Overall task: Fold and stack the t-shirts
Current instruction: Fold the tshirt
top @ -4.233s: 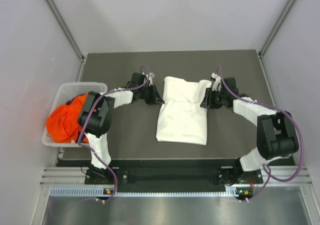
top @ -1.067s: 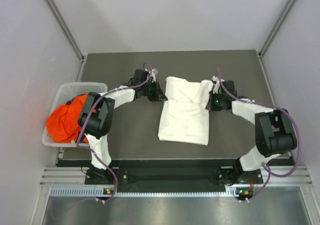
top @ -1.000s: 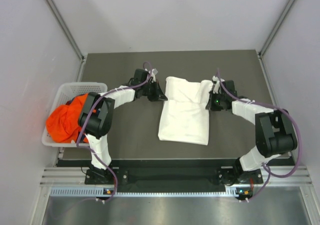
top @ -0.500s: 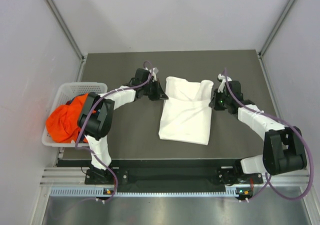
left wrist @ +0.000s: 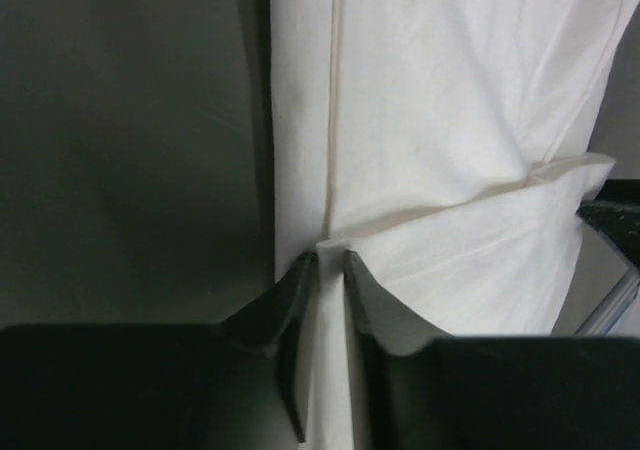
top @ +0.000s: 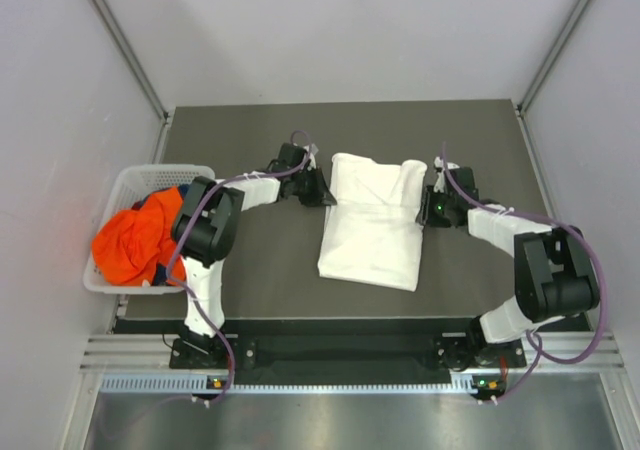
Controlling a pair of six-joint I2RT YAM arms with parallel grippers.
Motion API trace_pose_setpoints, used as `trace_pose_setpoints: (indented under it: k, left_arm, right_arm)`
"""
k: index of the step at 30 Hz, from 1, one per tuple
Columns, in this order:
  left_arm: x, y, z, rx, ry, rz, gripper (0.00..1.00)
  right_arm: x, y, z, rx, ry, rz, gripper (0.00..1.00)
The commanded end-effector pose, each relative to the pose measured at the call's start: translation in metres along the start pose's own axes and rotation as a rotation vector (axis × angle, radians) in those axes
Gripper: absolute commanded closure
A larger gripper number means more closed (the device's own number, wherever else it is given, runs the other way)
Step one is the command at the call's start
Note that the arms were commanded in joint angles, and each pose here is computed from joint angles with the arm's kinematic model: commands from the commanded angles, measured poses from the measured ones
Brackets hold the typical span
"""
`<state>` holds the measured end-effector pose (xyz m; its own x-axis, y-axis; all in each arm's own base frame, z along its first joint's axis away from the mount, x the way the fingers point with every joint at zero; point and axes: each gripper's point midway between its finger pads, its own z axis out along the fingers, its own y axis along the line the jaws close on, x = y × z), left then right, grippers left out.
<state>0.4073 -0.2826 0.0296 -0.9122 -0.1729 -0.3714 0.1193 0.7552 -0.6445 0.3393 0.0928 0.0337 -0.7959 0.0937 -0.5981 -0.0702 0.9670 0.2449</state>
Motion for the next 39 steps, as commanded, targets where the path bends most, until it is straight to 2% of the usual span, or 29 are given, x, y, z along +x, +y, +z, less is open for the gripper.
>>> trace_pose_setpoints:
  k: [1,2,3,4,6,9,16,21,22,23,26,31,35,39]
  left_arm:
    - [-0.029,-0.006,-0.019,-0.061,-0.098,0.042,0.73]
    - [-0.034,-0.012,-0.026,-0.061,-0.109,0.052,0.63]
    - [-0.04,-0.021,-0.038,-0.054,-0.127,0.08,0.61]
    - [-0.036,-0.018,-0.045,-0.094,-0.108,0.075,0.59]
    - [-0.04,-0.029,-0.068,-0.106,-0.126,0.107,0.58]
    - [-0.016,-0.04,-0.092,-0.072,-0.098,0.133,0.58]
    - [0.064,-0.073,-0.112,0.123,0.025,0.155,0.59]
    - [0.12,-0.056,-0.109,0.142,0.066,0.095,0.59]
    - [0.129,-0.052,-0.107,0.137,0.074,0.087,0.59]
    - [0.148,-0.038,-0.105,0.114,0.106,0.056,0.59]
    - [0.173,-0.018,-0.104,0.053,0.133,0.023,0.59]
    - [0.187,-0.008,-0.116,-0.004,0.151,-0.02,0.6]
    - [0.17,-0.029,-0.14,0.03,0.076,-0.012,0.52]
    - [0.166,-0.024,-0.14,-0.012,0.075,0.003,0.48]
  right_arm:
    - [-0.029,0.001,-0.015,0.016,-0.065,0.019,0.61]
    - [-0.037,0.003,-0.02,0.023,-0.067,0.032,0.58]
    - [-0.02,-0.003,-0.026,0.058,0.009,0.049,0.58]
    - [-0.017,-0.004,-0.031,0.071,0.027,0.055,0.58]
    - [-0.004,0.001,-0.045,0.057,0.075,0.058,0.6]
    - [0.01,0.016,-0.064,0.021,0.101,0.045,0.6]
    - [0.024,0.082,-0.091,-0.291,0.083,0.044,0.63]
    - [0.076,0.079,-0.072,-0.297,0.187,0.096,0.63]
    - [0.1,0.07,-0.065,-0.269,0.237,0.117,0.63]
    - [0.108,0.066,-0.061,-0.252,0.246,0.148,0.65]
    - [0.137,0.054,-0.055,-0.198,0.301,0.209,0.68]
    - [0.127,0.059,-0.064,-0.21,0.253,0.198,0.68]
    - [0.114,0.061,-0.087,-0.197,0.233,0.169,0.57]
    - [0.119,0.05,-0.105,-0.112,0.242,0.229,0.48]
